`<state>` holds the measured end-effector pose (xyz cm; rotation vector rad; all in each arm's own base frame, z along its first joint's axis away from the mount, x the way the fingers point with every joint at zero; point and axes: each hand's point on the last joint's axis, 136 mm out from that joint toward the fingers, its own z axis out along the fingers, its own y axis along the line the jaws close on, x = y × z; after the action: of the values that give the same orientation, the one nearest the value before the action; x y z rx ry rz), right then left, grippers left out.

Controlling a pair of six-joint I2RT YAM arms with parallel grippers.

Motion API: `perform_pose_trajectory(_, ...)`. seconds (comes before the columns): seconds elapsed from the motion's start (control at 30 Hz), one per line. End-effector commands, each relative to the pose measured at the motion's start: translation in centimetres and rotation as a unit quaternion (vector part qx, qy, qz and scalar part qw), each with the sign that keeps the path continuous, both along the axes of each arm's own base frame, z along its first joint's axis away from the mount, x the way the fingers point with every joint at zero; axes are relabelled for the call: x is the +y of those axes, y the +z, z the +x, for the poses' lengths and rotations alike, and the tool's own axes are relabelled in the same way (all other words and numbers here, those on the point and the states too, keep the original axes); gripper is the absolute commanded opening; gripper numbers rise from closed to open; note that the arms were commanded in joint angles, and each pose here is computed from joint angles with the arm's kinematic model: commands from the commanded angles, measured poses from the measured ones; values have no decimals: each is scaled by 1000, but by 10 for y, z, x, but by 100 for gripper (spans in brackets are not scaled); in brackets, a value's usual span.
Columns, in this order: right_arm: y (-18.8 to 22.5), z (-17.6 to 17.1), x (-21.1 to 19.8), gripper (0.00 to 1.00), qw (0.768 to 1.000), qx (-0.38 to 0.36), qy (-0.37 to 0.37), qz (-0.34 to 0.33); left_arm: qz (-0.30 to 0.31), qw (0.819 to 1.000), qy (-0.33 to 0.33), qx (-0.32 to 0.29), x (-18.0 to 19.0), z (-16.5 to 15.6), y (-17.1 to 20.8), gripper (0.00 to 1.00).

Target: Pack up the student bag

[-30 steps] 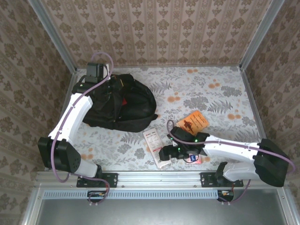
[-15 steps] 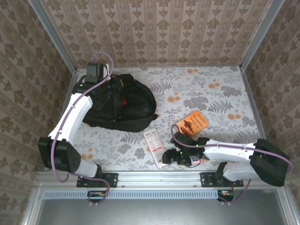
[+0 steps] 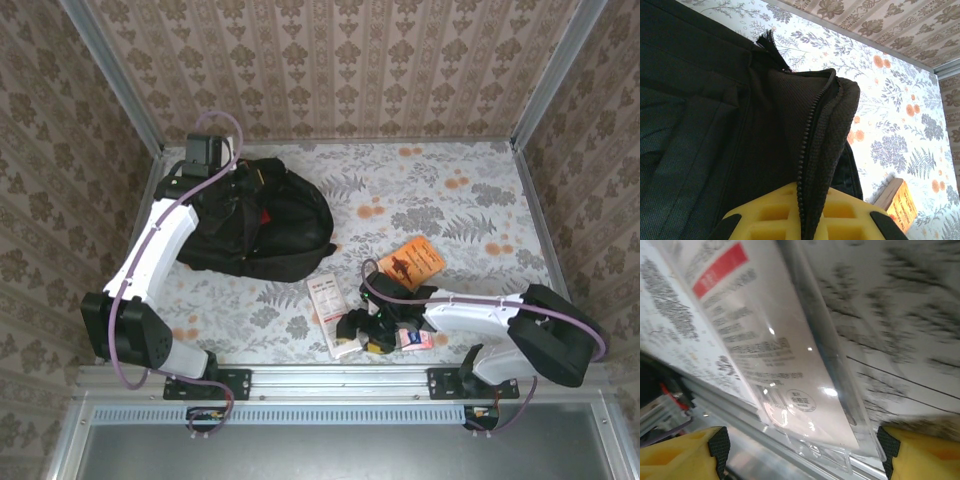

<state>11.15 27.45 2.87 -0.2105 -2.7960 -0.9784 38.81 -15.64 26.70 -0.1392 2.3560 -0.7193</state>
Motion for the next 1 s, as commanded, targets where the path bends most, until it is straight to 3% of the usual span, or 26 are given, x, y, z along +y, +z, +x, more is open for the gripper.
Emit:
perform_pose_trajectory(0.0, 6, 14, 44, 79, 991, -60, 28, 120, -5, 999, -3, -34, -3, 5, 17, 0)
perform_pose_trajectory(0.53, 10, 50, 46, 61, 987, -90, -23, 130, -4, 1000, -3, -30, -5, 6, 13, 0)
perform_pose_trajectory(0.97, 8, 125, 72, 45, 973, -104, -118, 170, 2, 1000, -5, -27, -6, 5, 10, 0)
